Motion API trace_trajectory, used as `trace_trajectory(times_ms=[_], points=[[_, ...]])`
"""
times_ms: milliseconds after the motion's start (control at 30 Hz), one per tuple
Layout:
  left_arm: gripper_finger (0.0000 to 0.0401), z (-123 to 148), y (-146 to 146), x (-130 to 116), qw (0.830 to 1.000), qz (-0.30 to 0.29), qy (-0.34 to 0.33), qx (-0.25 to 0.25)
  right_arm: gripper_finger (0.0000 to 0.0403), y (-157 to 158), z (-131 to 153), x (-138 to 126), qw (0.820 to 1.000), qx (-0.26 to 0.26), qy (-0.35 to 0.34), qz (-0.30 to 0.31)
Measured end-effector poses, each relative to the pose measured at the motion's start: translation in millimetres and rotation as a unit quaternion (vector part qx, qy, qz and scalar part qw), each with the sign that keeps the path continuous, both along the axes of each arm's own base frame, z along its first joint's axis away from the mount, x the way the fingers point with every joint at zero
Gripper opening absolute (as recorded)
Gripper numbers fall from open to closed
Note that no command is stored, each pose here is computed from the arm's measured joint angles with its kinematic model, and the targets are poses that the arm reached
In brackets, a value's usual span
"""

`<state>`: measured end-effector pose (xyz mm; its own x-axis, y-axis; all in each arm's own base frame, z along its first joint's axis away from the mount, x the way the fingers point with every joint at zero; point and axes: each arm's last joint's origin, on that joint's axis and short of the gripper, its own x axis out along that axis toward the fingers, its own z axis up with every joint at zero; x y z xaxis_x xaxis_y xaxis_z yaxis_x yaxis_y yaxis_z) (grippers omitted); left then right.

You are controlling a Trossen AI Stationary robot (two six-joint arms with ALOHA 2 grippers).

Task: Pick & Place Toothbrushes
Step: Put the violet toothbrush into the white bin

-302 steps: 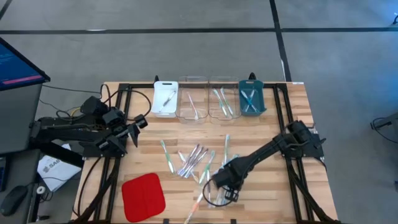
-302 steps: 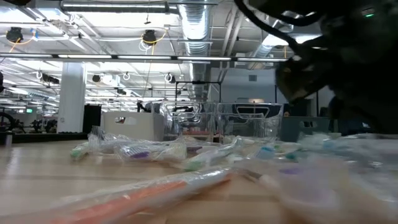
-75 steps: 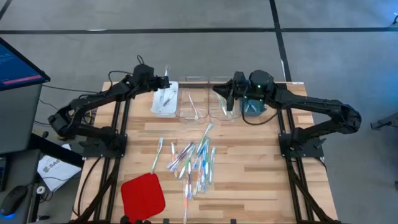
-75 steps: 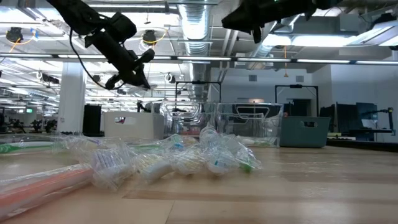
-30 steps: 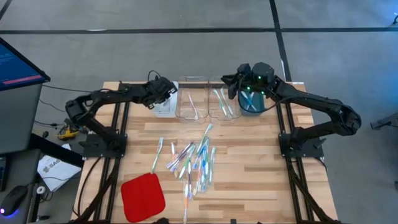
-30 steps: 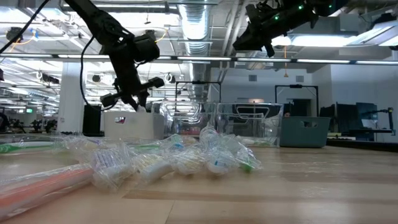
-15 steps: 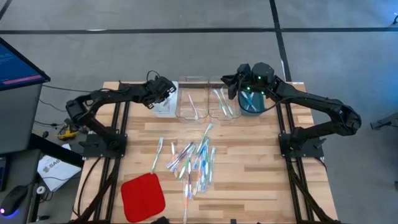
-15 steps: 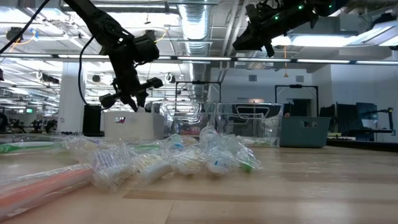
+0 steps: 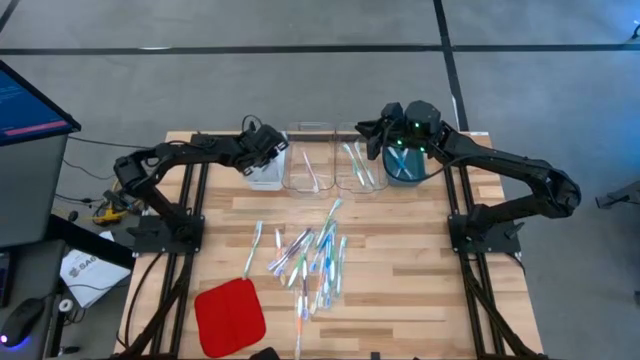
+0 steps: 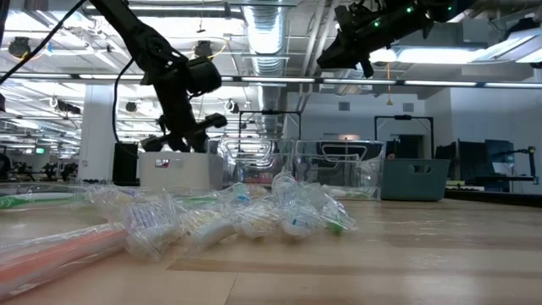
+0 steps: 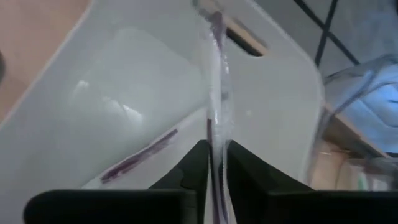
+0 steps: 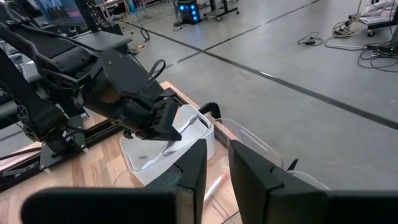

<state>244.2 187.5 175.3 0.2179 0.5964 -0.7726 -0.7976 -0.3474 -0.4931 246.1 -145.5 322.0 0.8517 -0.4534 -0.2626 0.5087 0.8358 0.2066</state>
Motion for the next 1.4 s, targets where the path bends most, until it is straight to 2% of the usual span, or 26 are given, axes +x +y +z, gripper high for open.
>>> trace_trajectory(times_ms=[433,733,900,1100,1267,1400], points=[[0.0102,1,1,1,1.0,-0.015,-0.001,0.008,0.0063,0,-3,-1,1.0,0.007,0.012,0.0],[0.0109,8,3,2,0.998,-0.044,0.004,0.035,0.0063,0,-3,-1,1.0,0.008,0.013,0.0],[0.0092,15,7,-2,0.996,-0.064,0.015,0.058,0.0063,0,-3,-1,1.0,0.008,0.013,0.0],[0.001,17,22,-11,0.983,-0.153,0.064,0.08,0.0063,0,-3,-1,1.0,0.007,0.012,0.0],[0.0001,17,36,-23,0.97,-0.204,0.096,0.09,0.0064,0,-2,0,1.0,0.005,0.008,0.0],[0.0001,17,40,-27,0.952,-0.248,0.14,0.108,0.0064,0,1,0,1.0,-0.001,-0.002,0.0]])
